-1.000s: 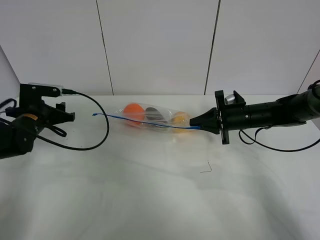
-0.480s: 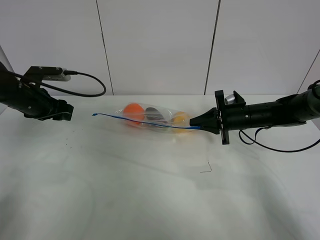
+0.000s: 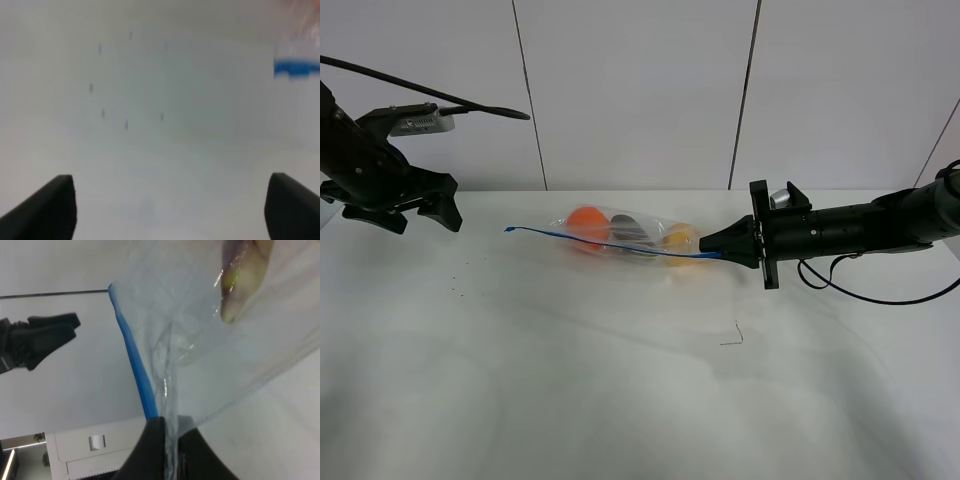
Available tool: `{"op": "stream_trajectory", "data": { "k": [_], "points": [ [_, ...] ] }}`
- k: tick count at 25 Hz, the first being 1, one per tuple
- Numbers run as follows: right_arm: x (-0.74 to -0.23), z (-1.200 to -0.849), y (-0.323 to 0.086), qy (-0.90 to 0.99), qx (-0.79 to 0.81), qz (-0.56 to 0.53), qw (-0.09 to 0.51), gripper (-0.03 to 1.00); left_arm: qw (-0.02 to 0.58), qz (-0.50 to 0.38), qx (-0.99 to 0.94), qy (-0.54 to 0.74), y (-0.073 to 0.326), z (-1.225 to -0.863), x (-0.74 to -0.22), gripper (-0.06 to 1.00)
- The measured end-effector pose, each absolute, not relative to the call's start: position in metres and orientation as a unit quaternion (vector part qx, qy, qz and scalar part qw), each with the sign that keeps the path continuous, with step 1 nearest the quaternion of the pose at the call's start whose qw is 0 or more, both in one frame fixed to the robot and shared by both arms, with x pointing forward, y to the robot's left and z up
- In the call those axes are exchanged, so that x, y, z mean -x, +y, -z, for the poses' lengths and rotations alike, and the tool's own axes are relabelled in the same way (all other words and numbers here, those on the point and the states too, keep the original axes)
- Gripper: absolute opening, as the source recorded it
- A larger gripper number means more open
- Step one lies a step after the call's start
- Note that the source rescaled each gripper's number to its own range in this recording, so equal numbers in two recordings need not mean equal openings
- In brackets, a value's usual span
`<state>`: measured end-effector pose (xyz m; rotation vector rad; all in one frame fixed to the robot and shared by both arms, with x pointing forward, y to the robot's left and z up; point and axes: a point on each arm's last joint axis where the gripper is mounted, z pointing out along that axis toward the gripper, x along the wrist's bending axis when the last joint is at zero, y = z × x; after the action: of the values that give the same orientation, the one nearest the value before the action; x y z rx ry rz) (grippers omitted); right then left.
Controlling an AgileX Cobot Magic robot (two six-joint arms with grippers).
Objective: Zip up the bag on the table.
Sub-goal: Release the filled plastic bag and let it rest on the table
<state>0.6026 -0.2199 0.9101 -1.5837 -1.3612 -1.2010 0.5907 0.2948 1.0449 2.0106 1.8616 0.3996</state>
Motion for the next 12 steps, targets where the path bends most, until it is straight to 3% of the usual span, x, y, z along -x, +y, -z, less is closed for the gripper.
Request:
{"op": "stream_trajectory", "data": {
  "k": [7, 12],
  "points": [
    [-0.603, -0.910, -0.220, -0.528, 0.614, 0.465, 0.358, 0.00, 0.085, -0.058, -0.730, 0.675, 0.298, -1.055, -0.571, 0.97],
    [-0.602, -0.910, -0.220, -0.529, 0.613, 0.464, 0.358, 0.00, 0.067, -0.058, -0.711, 0.698, 0.301, -1.055, -0.561, 0.97]
  ]
}}
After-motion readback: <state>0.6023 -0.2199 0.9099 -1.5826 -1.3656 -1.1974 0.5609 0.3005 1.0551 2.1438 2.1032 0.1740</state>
